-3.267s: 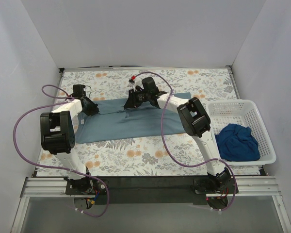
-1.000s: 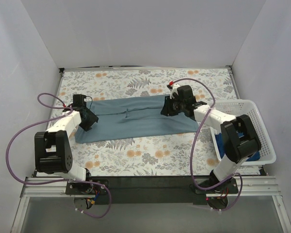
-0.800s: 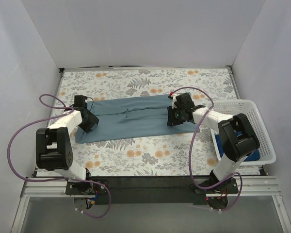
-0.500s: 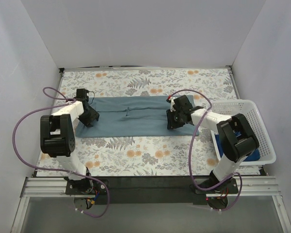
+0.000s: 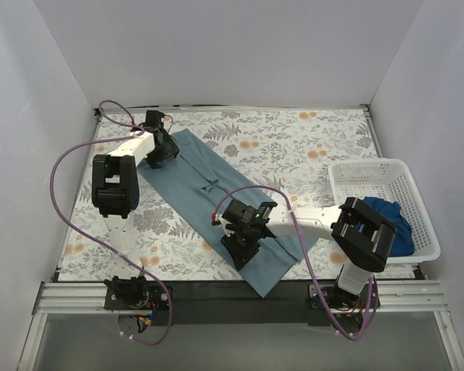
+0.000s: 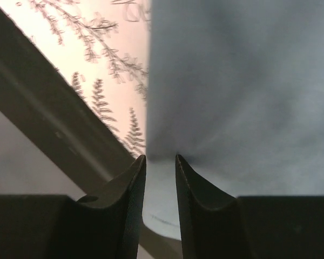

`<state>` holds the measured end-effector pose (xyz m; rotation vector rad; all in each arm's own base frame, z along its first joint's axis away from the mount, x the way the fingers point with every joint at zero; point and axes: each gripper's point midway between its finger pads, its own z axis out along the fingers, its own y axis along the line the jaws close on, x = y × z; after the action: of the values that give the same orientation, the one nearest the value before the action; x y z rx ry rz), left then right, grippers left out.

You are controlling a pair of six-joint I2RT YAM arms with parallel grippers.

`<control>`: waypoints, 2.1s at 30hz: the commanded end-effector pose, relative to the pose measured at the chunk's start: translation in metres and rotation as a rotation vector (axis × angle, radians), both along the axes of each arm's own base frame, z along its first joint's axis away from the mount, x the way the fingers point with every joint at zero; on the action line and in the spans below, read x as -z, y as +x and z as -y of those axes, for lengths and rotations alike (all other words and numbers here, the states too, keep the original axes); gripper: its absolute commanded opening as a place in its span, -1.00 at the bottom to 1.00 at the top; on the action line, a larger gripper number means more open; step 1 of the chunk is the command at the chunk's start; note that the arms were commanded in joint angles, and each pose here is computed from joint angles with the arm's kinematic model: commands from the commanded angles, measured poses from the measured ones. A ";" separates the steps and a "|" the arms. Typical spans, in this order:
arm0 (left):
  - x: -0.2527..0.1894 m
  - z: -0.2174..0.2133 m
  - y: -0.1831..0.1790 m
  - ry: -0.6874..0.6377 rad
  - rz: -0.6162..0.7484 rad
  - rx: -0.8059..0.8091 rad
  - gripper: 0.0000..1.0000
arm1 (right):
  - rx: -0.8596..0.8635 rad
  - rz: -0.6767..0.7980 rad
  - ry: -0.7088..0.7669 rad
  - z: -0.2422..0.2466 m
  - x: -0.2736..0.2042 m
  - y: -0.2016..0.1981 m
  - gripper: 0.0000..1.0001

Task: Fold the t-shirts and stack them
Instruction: Fold the tshirt

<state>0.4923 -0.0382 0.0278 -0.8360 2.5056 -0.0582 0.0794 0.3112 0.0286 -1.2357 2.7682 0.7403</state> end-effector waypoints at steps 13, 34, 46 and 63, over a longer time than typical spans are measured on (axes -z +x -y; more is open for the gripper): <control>-0.038 0.067 -0.074 0.010 0.082 0.017 0.11 | -0.032 0.184 -0.130 0.020 -0.013 0.028 -0.32; 0.039 0.095 0.005 0.087 0.000 0.261 0.15 | -0.230 -0.025 -0.020 -0.094 0.022 -0.002 -0.33; -0.159 0.085 0.033 0.099 0.385 0.184 0.39 | -0.004 0.423 0.073 -0.090 -0.088 0.099 -0.34; -0.124 0.007 -0.177 0.134 0.442 0.077 0.40 | 0.315 0.530 0.073 -0.037 -0.087 0.268 -0.52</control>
<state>0.3306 -0.0492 0.1722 -0.5964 2.0868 -0.0938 0.3306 0.3251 0.0973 -0.7858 2.4693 0.3360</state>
